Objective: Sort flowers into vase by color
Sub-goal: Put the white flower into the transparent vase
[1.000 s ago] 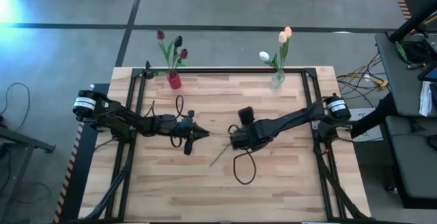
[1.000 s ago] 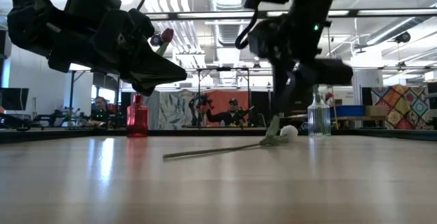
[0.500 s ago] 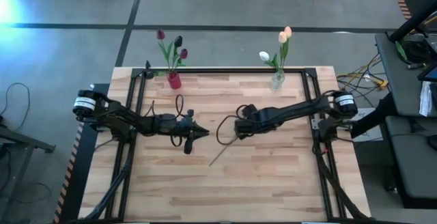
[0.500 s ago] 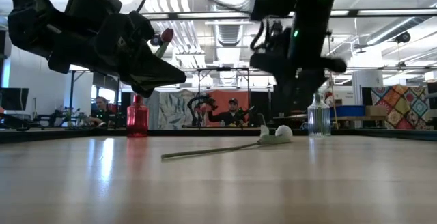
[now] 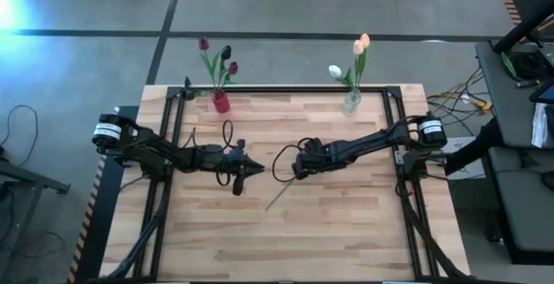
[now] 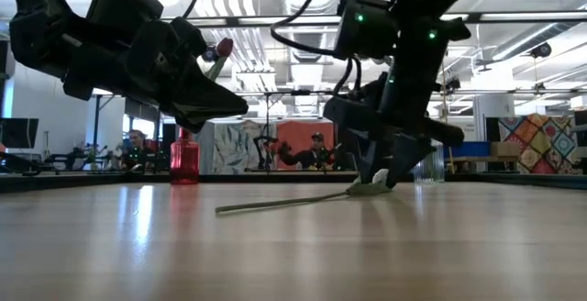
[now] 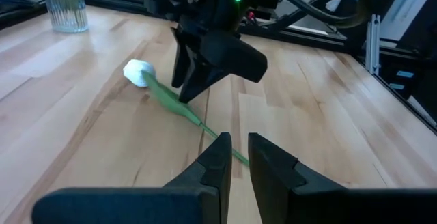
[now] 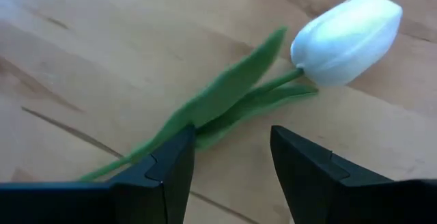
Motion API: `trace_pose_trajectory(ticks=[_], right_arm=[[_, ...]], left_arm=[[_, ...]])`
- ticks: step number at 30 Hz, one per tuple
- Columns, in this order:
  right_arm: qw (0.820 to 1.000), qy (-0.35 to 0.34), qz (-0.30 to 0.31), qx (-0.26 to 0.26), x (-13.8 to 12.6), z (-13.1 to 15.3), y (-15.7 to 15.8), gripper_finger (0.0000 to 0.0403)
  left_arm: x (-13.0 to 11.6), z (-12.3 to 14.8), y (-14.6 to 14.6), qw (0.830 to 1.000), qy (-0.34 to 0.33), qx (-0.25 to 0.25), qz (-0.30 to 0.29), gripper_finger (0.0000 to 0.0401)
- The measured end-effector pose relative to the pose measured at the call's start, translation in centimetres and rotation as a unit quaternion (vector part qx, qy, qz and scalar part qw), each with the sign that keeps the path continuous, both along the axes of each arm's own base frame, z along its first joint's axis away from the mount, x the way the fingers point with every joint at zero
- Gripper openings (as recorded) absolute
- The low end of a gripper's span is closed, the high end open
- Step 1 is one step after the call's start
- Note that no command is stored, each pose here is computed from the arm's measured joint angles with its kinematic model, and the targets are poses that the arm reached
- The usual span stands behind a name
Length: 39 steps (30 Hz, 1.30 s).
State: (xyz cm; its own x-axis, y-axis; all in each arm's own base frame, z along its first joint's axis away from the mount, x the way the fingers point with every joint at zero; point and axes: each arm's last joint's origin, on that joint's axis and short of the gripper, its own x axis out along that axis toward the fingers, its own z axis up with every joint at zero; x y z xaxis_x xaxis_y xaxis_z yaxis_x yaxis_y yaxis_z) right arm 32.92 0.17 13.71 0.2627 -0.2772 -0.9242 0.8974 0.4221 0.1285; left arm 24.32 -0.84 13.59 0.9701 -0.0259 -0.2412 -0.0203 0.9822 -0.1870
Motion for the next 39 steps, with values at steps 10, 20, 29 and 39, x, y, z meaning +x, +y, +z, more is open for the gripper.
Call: trace_pose_trajectory(ticks=[10, 20, 29, 39], right_arm=[[0.998, -0.063, -0.013, -0.009, 0.5, -0.7, -2.7, 0.0183], [0.997, -0.039, 0.01, -0.058, 0.0, -0.6, -7.7, 0.0151], [0.998, -0.024, 0.011, -0.052, -0.4, -2.3, -11.4, 0.0048], [0.989, -0.048, 0.096, -0.099, 0.2, 0.8, -11.2, 0.001]], left_arm=[[0.0, 0.0, 0.0, 1.0, 0.0, 0.0, 0.0, 0.0035], [0.0, 0.0, 0.0, 1.0, 0.0, 0.001, 0.0, 0.0035], [0.0, 0.0, 0.0, 1.0, 0.0, 0.0, 0.0, 0.0035], [0.0, 0.0, 0.1, 1.0, -0.002, 0.001, 0.002, 0.0035]])
